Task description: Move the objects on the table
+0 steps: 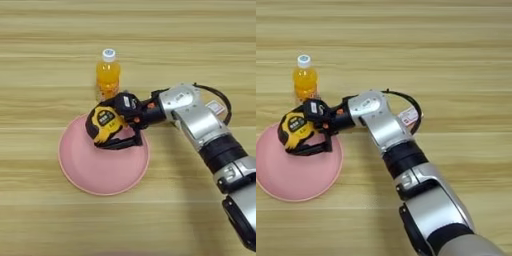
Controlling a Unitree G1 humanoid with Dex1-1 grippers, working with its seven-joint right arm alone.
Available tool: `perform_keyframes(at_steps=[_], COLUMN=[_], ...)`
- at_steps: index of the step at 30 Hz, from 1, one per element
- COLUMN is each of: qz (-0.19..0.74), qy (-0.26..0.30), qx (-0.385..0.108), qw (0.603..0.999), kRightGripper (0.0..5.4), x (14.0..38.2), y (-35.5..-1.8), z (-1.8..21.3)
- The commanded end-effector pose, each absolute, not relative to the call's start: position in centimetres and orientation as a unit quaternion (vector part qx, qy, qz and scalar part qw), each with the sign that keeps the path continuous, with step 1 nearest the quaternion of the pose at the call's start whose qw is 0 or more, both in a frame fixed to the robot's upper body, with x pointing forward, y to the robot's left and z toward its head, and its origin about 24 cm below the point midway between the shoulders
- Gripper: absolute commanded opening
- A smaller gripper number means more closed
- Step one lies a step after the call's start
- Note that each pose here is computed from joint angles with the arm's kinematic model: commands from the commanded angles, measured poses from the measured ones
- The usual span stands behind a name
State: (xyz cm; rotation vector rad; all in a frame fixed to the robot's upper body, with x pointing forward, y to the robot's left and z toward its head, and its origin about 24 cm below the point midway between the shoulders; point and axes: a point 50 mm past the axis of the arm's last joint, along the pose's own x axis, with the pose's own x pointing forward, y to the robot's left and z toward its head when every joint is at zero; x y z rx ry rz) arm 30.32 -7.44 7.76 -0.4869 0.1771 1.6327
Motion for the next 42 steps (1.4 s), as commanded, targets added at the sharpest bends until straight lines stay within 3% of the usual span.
perform_keyframes(at_steps=[1,22,42], qz=[0.711,0.707,0.712], qy=[0.039,0.091,0.086], qx=[-0.233,-0.25,-0.246], qw=[0.662,0.655,0.652], kRightGripper=[4.57,4.57,4.57], x=[31.5,32.1,32.2], y=[-6.6,-5.8,-5.6], z=[10.1,6.7,6.4])
